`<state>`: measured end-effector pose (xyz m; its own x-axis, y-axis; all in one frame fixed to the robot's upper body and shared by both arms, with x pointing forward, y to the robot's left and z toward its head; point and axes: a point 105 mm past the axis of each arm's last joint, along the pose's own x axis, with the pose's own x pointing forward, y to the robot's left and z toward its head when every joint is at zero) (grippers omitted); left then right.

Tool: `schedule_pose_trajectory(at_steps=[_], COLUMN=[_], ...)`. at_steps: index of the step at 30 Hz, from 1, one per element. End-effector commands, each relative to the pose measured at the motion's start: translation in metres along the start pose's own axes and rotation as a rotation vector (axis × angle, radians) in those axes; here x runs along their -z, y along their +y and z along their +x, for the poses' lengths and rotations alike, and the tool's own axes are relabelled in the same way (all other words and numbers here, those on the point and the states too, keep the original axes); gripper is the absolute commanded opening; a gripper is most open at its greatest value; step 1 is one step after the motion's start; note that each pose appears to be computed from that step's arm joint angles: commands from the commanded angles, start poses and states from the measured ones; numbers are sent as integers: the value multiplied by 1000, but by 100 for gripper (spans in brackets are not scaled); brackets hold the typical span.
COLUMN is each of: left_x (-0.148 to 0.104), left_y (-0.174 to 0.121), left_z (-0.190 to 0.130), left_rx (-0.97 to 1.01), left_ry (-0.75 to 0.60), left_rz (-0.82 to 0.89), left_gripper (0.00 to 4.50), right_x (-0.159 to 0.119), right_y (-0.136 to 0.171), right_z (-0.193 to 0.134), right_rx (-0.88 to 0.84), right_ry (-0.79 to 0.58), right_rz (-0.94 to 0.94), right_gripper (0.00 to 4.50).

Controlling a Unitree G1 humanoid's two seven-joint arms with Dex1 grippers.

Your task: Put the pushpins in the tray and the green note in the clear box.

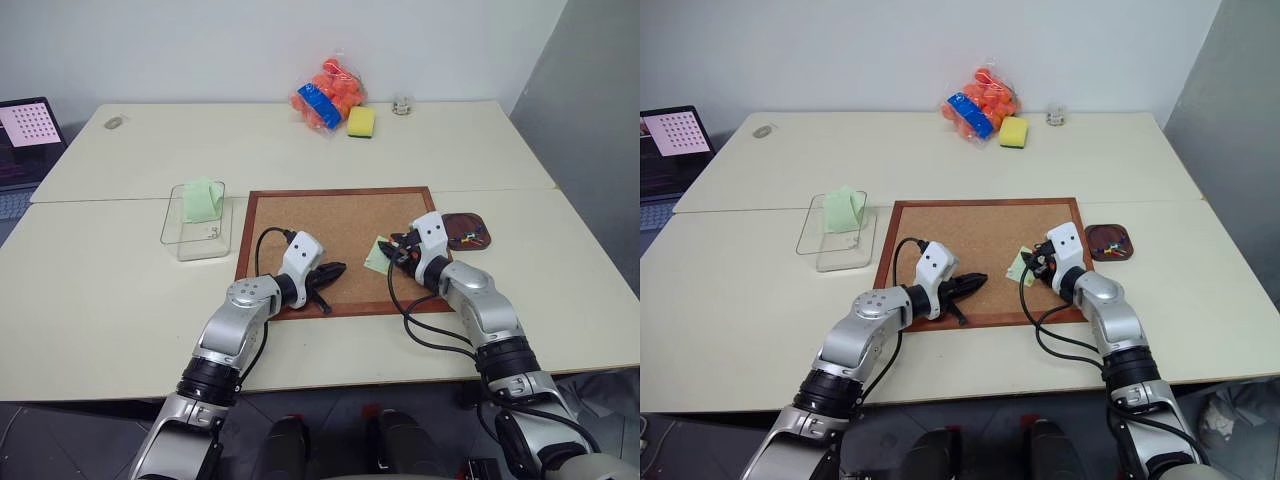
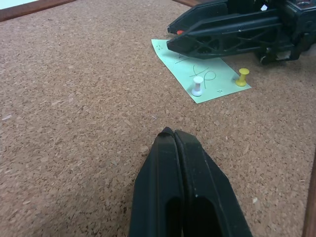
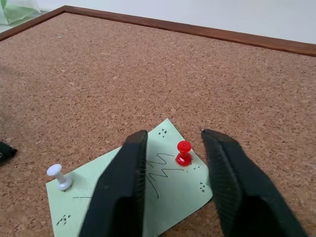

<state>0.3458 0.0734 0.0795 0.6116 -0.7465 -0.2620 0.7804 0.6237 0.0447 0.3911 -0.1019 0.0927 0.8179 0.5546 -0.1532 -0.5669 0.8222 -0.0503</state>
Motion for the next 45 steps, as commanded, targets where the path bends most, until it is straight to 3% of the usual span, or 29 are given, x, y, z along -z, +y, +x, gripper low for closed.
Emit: schedule_pose_trajectory(at_steps=[1,6,10,17,27,30,33,36,40,45], left_x=[15,14,14,16,16,15,15,15,16,13], left_y=[-7,-10,-10,-5,-3,-3,-5,-6,-8,-6], left_z=[3,4,3,0,-1,-1,0,0,1,2], left_rx=[8,9,7,-2,-3,-6,-6,-4,3,2], left_ry=[53,47,48,56,59,56,52,51,52,48], left_rz=[-19,-17,-17,-14,-11,-12,-16,-17,-16,-8], left_gripper=[0,0,0,0,0,0,0,0,0,0], right_x=[-15,-16,-21,-53,-53,-59,-65,-63,-49,-38], right_y=[0,0,-4,7,17,-5,-56,-79,-105,-112], right_z=[3,2,0,-10,-18,-22,-38,-47,-54,-52], right_rx=[2,6,31,-28,-57,65,338,461,573,600], right_ry=[-48,-51,-86,-265,-285,-310,-329,-315,-244,-193], right_rz=[-36,-50,-56,-19,-35,35,77,96,169,236], right_gripper=[95,4,4,4,4,4,4,4,4,4])
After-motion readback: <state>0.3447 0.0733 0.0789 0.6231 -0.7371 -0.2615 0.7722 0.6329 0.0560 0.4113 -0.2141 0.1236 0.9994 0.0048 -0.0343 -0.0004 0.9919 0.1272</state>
